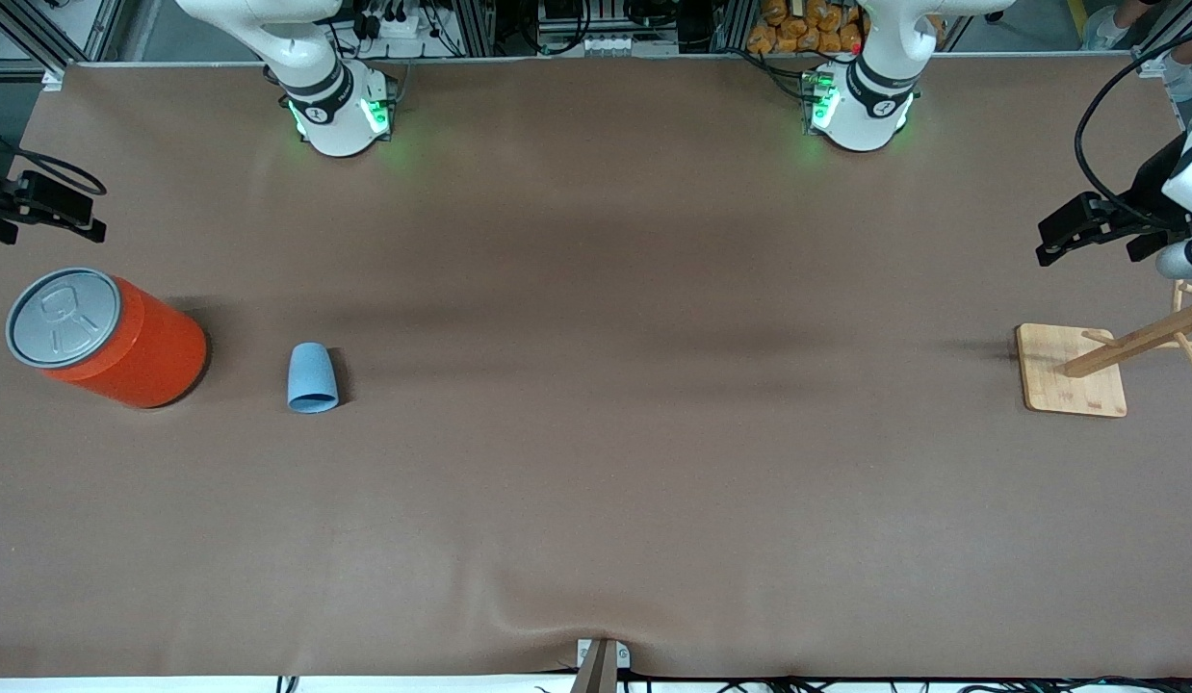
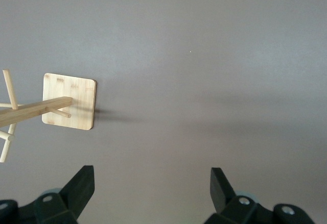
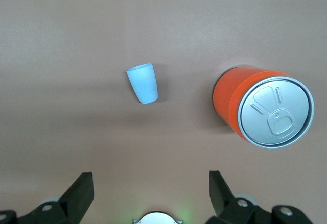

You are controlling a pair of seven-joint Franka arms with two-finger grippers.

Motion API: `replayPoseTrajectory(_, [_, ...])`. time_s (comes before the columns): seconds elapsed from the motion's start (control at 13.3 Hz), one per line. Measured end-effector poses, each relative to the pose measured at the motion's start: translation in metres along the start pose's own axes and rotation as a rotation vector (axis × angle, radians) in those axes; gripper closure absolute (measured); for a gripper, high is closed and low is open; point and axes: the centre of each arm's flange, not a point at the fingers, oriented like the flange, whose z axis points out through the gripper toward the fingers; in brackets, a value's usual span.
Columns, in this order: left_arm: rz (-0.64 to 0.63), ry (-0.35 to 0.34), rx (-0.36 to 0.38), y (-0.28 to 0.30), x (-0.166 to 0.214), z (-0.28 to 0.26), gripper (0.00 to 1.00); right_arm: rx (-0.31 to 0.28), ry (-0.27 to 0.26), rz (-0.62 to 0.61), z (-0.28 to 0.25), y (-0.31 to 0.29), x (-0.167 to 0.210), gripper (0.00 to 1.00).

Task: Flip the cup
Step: 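Reach the right gripper toward the light blue cup lying on its side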

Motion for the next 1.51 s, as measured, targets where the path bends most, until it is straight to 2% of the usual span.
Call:
replayPoseTrajectory(0.53, [0.002, -0.004, 0.0, 0.001, 0.001, 0.002, 0.0, 0.0, -0.013, 0.0, 0.006, 0.0, 0.004, 0.0])
replayPoseTrajectory(0.83, [0.002, -0.008, 0.001, 0.001, 0.002, 0.004, 0.0, -0.001, -0.012, -0.004, 0.024, -0.002, 0.023, 0.0])
replayPoseTrajectory(1.2, [0.004, -0.008, 0.001, 0.002, 0.002, 0.005, 0.0, -0.012, -0.019, -0.056, 0.095, -0.031, 0.084, 0.0])
replayPoseTrajectory(1.51, [0.004, -0.009, 0.001, 0.002, 0.003, 0.005, 0.0, -0.02, -0.079, -0.083, 0.171, -0.049, 0.119, 0.0])
